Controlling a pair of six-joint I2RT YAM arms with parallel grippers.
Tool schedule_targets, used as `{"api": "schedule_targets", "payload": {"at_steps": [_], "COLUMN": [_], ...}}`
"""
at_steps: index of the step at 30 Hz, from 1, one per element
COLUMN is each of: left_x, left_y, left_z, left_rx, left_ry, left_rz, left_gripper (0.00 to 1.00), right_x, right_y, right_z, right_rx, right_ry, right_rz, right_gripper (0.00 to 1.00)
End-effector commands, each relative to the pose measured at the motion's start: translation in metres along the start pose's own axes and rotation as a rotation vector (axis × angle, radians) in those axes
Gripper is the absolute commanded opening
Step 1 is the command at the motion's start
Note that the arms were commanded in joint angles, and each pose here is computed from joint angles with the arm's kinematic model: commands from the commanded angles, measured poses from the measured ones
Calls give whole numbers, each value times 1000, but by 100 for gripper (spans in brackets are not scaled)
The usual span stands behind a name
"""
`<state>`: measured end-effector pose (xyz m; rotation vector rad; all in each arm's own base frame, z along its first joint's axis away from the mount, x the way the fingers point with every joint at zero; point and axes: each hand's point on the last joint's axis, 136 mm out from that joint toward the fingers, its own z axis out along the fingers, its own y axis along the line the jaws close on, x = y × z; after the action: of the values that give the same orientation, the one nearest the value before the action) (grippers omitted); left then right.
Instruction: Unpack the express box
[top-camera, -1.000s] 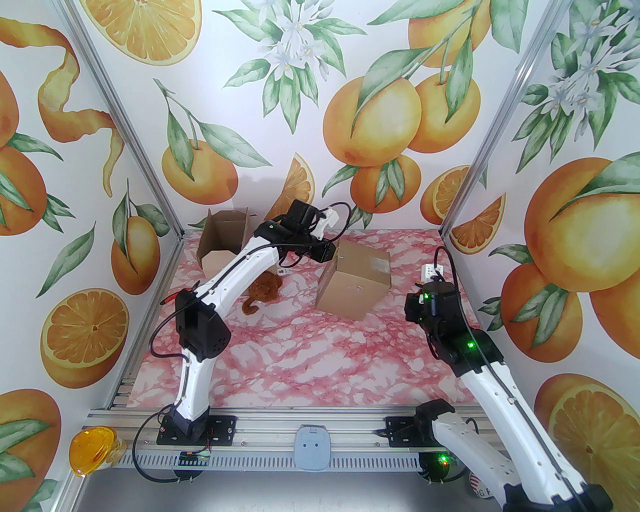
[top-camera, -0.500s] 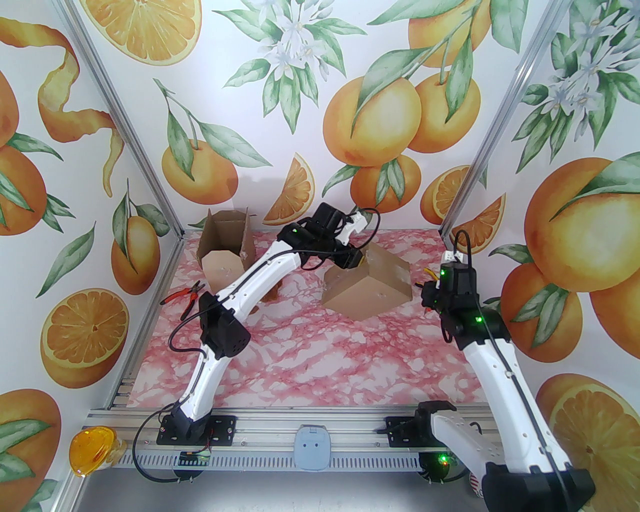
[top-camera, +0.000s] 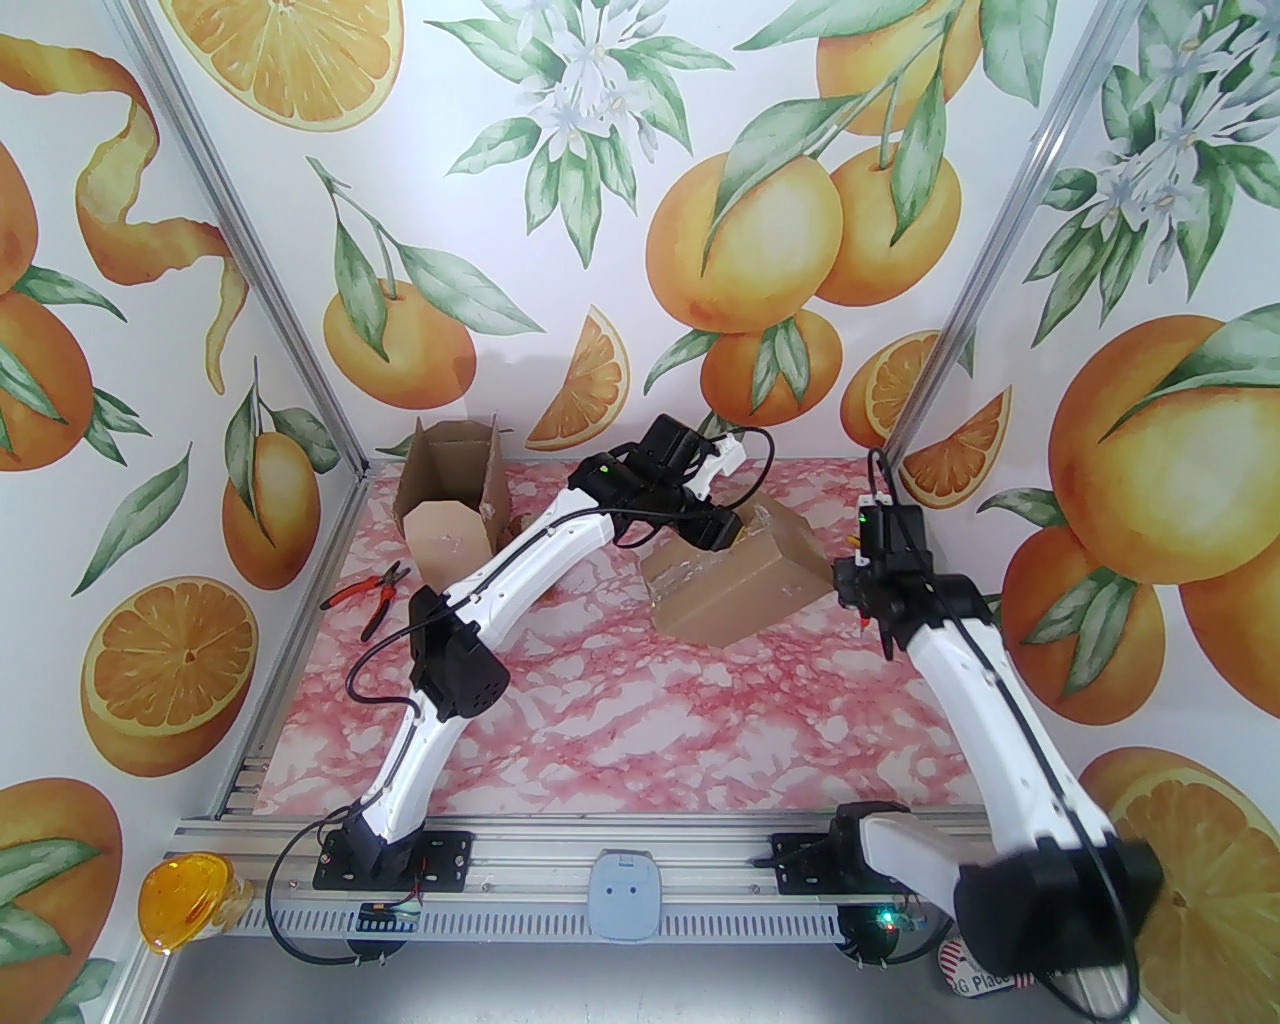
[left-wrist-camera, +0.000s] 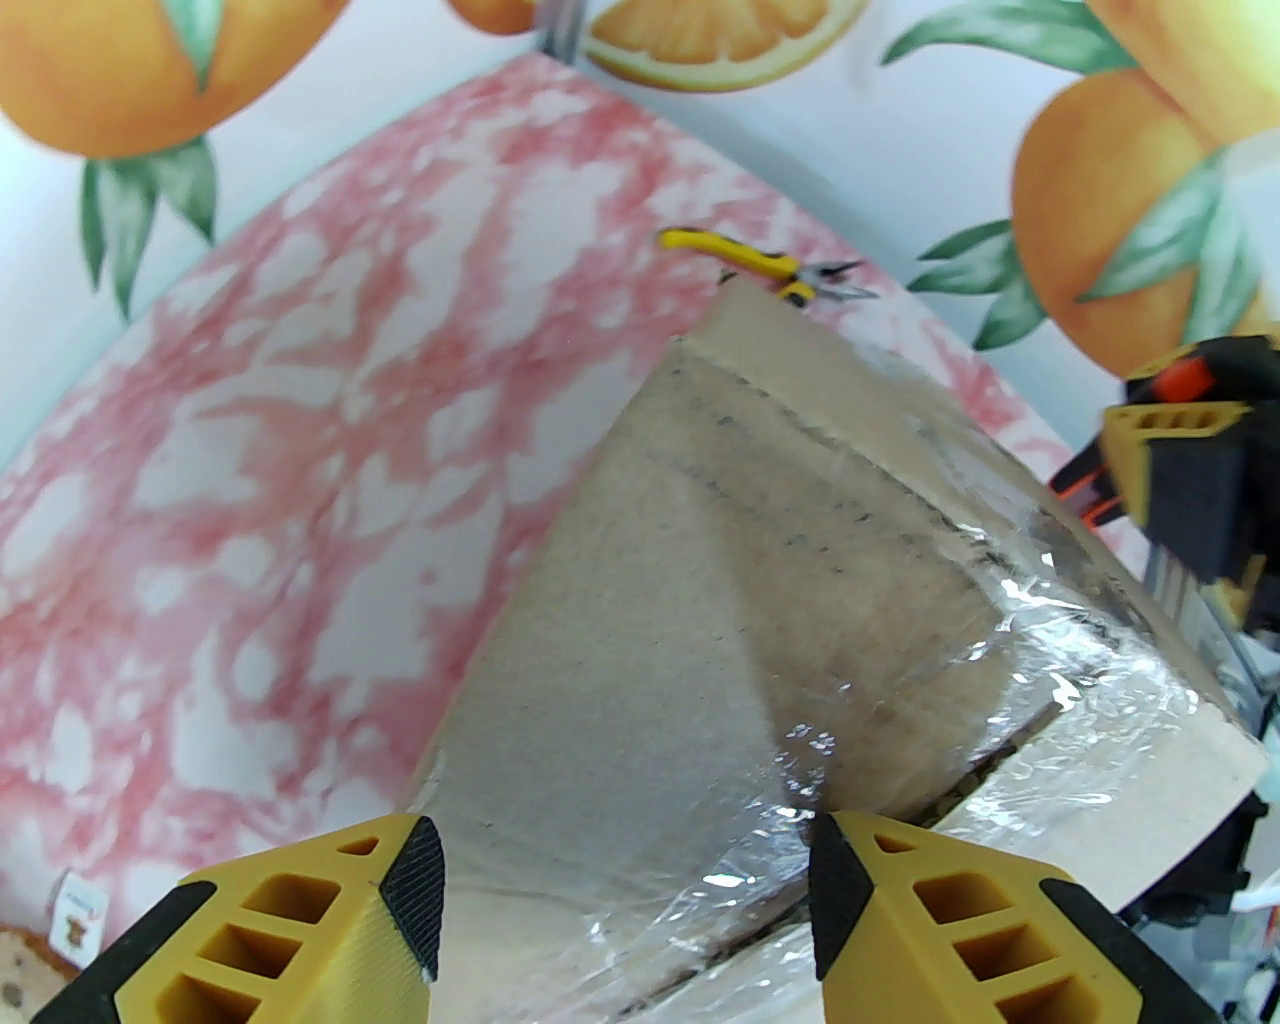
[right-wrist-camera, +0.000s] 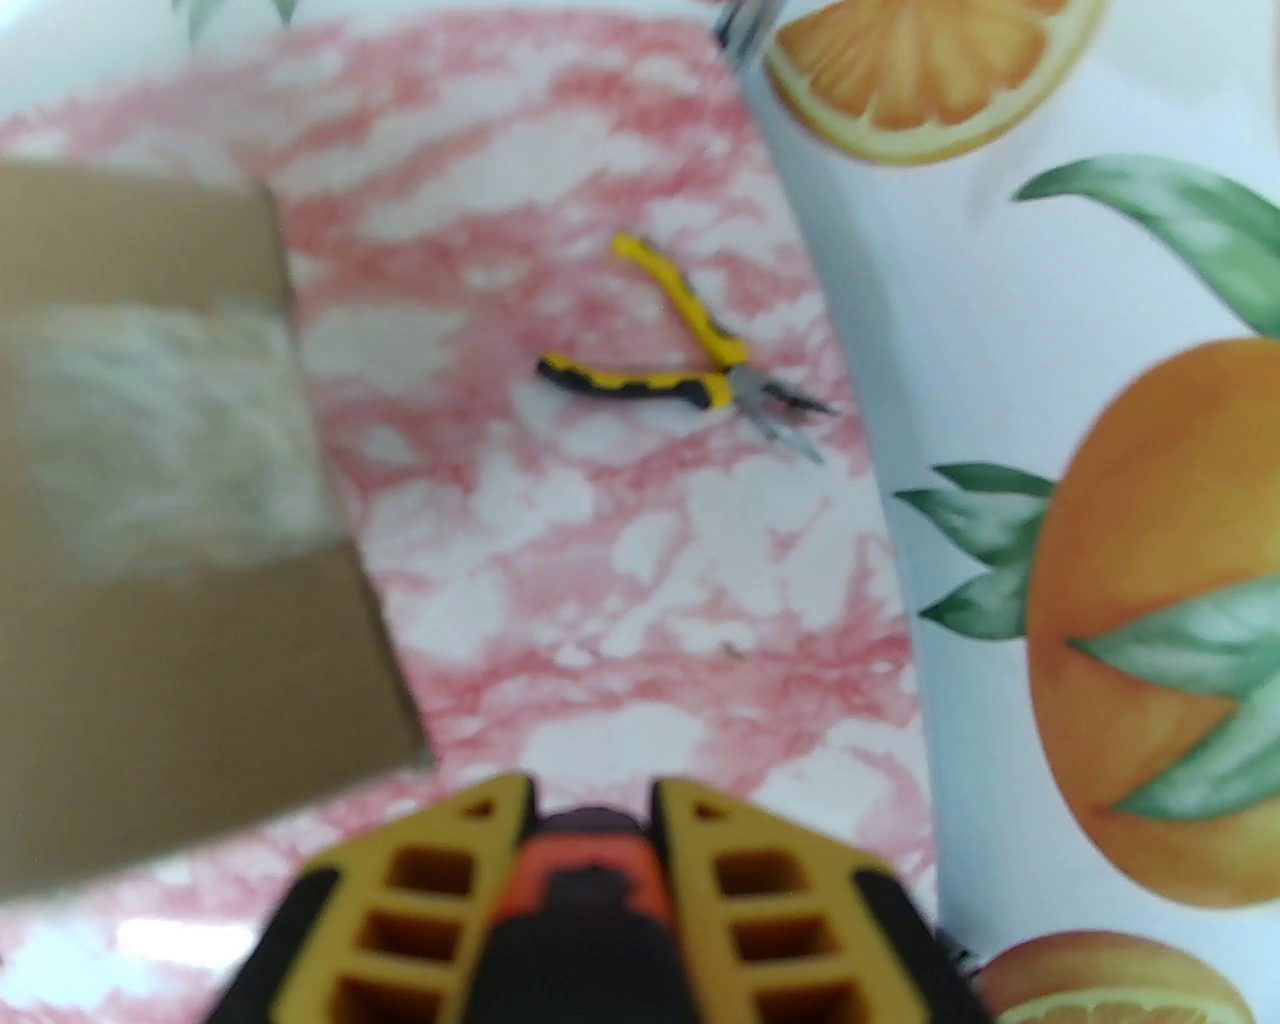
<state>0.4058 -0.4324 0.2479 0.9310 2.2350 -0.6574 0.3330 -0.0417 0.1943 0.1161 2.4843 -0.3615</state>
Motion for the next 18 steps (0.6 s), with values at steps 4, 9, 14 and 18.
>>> {"api": "schedule_targets", "payload": {"at_steps": [4,9,14,18], "left_x": [8,3,-1,-1], "left_y": [15,0,9,34], "left_z": [-13,13,6,-24], "left_rx": [-14,31,-36,-129], "left_ry": [24,30,25,20], "left_rz": [-35,-23,9,15], "left_gripper": [70,73,74,76], "right_x": [-20,-24,-21,-14], "right_y": [4,8,22,56], "right_z": [7,14,18,16], "right_rx": [-15,-21,-88,-169], "right_ry": [-44,-31,-16,-17], "right_rz": [-11,-23,-48,-120], "right_gripper": [3,2,2,2]}}
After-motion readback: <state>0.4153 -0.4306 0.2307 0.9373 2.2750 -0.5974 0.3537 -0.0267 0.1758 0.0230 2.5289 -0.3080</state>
